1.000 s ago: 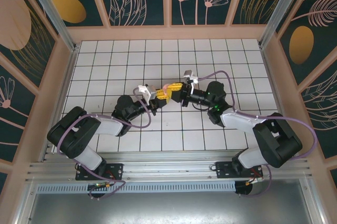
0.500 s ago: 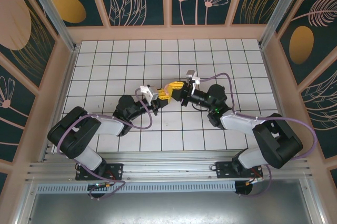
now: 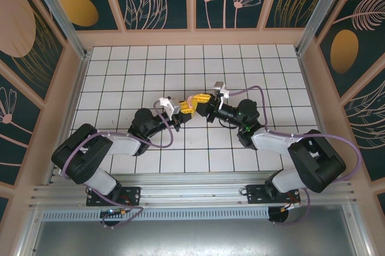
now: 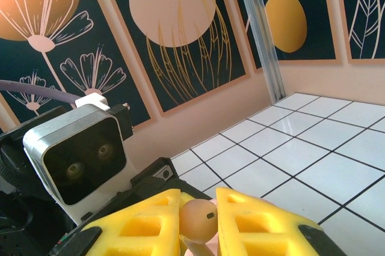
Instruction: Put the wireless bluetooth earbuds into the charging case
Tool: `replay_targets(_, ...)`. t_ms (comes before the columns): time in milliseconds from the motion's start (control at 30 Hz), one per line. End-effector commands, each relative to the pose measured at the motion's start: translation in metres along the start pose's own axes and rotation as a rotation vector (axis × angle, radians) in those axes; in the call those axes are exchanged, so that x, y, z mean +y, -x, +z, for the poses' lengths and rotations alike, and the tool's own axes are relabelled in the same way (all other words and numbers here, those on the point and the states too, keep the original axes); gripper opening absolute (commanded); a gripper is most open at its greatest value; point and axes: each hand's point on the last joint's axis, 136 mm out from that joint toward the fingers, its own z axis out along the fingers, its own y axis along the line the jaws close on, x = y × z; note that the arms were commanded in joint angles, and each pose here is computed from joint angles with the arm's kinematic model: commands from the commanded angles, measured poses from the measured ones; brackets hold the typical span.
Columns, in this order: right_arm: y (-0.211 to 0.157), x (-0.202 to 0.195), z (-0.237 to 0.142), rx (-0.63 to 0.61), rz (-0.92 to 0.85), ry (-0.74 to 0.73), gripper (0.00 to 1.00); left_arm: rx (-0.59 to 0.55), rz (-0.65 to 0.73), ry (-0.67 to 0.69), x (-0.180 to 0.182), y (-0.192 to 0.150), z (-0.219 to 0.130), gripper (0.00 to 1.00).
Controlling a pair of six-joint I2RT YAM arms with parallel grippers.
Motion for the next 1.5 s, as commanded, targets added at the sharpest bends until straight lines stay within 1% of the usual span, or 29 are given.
replay_targets(0, -0.004, 0.005, -0.003, -0.001, 0.010, -0.005, 0.18, -0.121, 0.068, -0.001, -0.003, 0.042, 0.001, 0.12)
replay_targets(167, -0.010, 0.009, 0.000, 0.020, 0.017, 0.001, 0.18, -0.125, 0.076, 0.013, -0.002, 0.046, 0.000, 0.12)
replay_targets(633, -0.026, -0.005, -0.008, 0.084, 0.013, -0.108, 0.19, -0.147, 0.118, 0.036, -0.002, 0.060, -0.006, 0.12)
replay_targets(1000, -0.023, -0.012, -0.015, 0.098, -0.018, -0.174, 0.19, -0.144, 0.128, 0.041, -0.002, 0.061, -0.006, 0.12)
replay_targets(1467, -0.021, -0.015, -0.008, 0.126, -0.037, -0.187, 0.21, -0.131, 0.153, 0.016, -0.006, 0.061, -0.005, 0.12)
